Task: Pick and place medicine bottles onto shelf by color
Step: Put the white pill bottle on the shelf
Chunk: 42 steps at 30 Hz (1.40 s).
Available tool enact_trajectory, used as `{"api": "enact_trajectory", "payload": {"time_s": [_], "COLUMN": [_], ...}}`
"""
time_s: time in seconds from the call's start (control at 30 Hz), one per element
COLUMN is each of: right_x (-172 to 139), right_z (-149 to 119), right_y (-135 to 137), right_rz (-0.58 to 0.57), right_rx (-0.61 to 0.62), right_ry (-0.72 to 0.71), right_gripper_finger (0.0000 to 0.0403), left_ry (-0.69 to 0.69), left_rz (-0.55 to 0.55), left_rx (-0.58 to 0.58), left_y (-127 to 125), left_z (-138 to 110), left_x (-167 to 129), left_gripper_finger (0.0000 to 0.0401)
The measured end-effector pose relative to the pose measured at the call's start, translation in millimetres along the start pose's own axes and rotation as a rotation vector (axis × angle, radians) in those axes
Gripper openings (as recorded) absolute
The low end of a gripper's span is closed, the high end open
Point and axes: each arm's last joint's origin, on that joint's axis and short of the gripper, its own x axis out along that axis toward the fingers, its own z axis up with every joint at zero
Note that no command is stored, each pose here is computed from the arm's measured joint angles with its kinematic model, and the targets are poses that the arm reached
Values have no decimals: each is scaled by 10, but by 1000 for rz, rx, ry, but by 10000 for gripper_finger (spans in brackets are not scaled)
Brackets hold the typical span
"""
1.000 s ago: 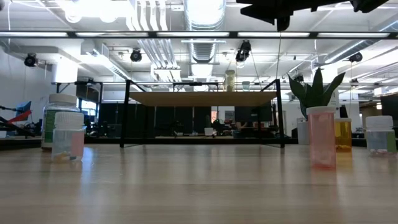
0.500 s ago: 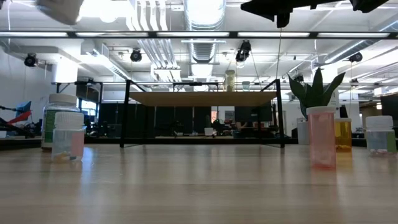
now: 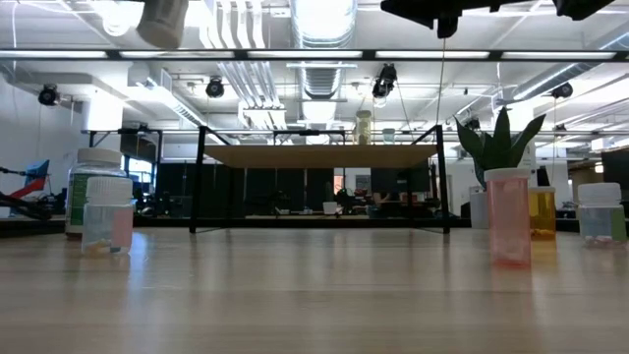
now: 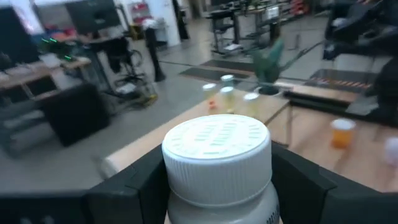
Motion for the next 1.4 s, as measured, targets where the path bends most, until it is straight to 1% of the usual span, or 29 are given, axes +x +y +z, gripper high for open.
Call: {"api": "enact_trajectory", "payload": {"time_s": [0.03,0.1,0.2,0.27,0.3,0.4,0.47,0.57,0.73,0.93,1.03,1.1,1.23,1.33,1.4], "right_x": [0,0,0,0,0,0,0,1,1,1,-3,-3,-3,-2,-2], "right_z": [4,11,17,18,17,16,13,11,12,11,13,13,13,12,12], "right_y": [-1,-2,-3,-4,-4,0,5,6,11,15,19,19,19,19,19], "right_rz": [-1,-2,-3,-4,-4,7,21,24,42,51,53,53,53,53,52], "right_rx": [0,-4,-15,-22,-25,-27,-29,-30,-25,-10,-4,-7,-17,-29,-39], "right_ry": [-4,-11,-16,-17,-17,-17,-16,-16,-20,-20,-21,-20,-21,-19,-20], "right_gripper_finger": [215,215,215,215,215,215,215,215,215,215,215,215,215,215,215], "left_ry": [-1,-28,-133,-223,-259,-306,-318,-327,-313,-256,-225,-208,-192,-258,-313], "left_rz": [-23,-77,-170,-188,-169,-95,-77,-64,45,114,160,162,198,228,216], "left_rx": [-12,12,49,54,56,53,55,44,71,123,115,109,90,36,-12], "left_y": [-40,-142,-286,-308,-292,-188,-100,23,292,549,663,736,893,1025,1121], "left_z": [31,95,206,280,320,399,417,414,382,251,158,96,-74,-191,-257], "left_x": [35,110,230,309,348,510,653,884,1267,1674,1873,1991,2152,2153,2123], "left_gripper_finger": [207,207,207,207,207,207,207,207,207,209,210,210,210,210,210]}}
